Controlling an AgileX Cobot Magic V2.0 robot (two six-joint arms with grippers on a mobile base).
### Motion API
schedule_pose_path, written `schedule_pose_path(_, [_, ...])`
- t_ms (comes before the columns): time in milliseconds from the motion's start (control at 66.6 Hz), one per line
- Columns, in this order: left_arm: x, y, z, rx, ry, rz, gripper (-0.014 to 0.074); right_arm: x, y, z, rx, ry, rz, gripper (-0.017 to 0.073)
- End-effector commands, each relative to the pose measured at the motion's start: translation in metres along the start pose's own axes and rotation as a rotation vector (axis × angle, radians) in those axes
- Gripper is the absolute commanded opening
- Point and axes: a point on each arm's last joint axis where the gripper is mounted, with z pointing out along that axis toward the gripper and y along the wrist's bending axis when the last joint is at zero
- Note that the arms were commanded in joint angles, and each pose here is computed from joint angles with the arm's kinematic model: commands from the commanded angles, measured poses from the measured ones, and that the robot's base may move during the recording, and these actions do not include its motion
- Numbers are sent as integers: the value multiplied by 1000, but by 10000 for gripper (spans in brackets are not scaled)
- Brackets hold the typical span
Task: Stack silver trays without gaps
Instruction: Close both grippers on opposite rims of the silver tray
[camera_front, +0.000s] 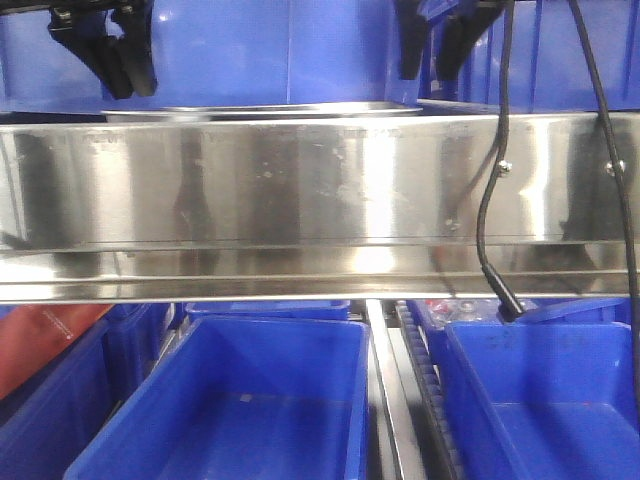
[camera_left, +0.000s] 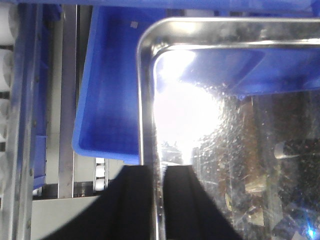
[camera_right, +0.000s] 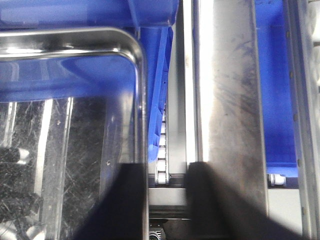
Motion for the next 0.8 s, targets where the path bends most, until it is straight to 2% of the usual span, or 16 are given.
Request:
schedule_pose_path(0, [-2, -1, -4, -4, -28, -9, 137, -3, 2, -3, -10, -32, -14, 211])
schedule_pose_path(90, [-3, 1, -4, -25, -38, -14, 217, -4, 3, 0, -21, -29, -10, 223])
schedule_pose_path(165, [-4, 3, -4, -25, -40, -19, 246, -3, 5, 3, -38, -20, -4, 223])
schedule_pose_path(390, [-5, 6, -2, -19, -30, -36, 246, -3, 9, 21, -41, 12, 0, 223])
schedule_pose_path(691, [-4, 3, 25, -22, 32, -40, 243, -4, 11, 30, -44, 15, -1, 222])
schedule_pose_path(781, [-4, 2, 31, -24, 41, -39, 230, -4, 12, 34, -41, 22, -1, 196])
